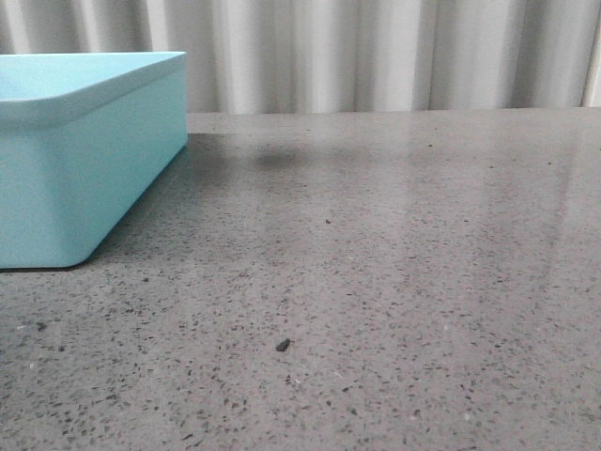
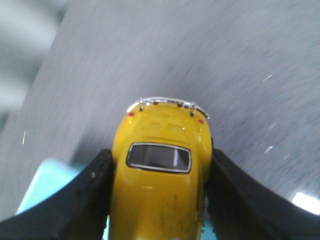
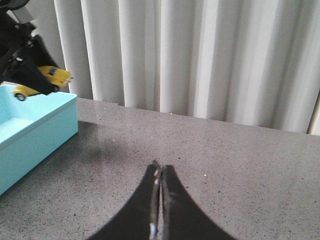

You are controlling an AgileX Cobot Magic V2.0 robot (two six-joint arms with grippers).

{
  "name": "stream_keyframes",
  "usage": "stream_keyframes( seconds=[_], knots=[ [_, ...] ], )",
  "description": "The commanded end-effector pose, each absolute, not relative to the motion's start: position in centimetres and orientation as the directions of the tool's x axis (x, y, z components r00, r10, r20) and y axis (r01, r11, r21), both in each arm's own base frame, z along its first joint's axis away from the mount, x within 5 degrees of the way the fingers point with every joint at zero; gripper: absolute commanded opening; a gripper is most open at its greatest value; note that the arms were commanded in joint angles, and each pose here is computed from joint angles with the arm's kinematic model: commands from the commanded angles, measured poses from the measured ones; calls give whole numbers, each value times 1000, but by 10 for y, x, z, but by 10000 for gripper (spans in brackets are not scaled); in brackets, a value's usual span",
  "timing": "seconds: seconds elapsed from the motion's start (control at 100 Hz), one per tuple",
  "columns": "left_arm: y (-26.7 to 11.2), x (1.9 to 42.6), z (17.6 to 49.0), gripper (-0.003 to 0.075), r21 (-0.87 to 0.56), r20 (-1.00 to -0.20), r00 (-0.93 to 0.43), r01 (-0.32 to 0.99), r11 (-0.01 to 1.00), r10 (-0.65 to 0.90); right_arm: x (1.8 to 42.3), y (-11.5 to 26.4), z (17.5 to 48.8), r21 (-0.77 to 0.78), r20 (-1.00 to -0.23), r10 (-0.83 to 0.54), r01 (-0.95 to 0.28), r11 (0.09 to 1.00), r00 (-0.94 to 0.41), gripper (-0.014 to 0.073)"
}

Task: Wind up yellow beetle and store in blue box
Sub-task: 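Lift the beetle with the left gripper and carry it over the box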

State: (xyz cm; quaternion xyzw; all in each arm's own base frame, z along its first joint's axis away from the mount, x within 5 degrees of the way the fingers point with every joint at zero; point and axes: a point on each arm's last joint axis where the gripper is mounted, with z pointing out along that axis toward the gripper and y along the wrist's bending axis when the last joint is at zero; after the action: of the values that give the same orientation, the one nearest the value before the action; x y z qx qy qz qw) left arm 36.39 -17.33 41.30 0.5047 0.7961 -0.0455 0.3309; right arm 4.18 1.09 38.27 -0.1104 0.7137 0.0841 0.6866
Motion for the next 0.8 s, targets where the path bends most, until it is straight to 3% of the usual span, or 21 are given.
stream_keyframes(
  seconds=[0.0,0.12,0.27,0.53,0.73,0.79],
  knots=[
    [-140,359,438,125,213,-628,-399,738,641,668,40,10,397,-52,-997,-34,-266,963,72,-53],
    [-100,373,437,125,125,-643,-585,557,821,495,40,10,397,-52,-997,-34,-266,963,72,-53],
    [-60,383,420,125,25,-608,-735,360,933,300,40,10,397,-52,-997,-34,-266,963,73,-53],
    [-43,387,339,126,-48,-376,-894,280,959,242,41,10,396,-52,-997,-36,-266,963,67,-53],
    [-43,389,316,128,-58,-325,-915,274,960,241,41,10,397,-52,-997,-35,-266,963,69,-53],
    [-42,390,313,162,-50,-313,-918,274,960,246,41,10,397,-52,-997,-35,-266,963,69,-53]
  ],
)
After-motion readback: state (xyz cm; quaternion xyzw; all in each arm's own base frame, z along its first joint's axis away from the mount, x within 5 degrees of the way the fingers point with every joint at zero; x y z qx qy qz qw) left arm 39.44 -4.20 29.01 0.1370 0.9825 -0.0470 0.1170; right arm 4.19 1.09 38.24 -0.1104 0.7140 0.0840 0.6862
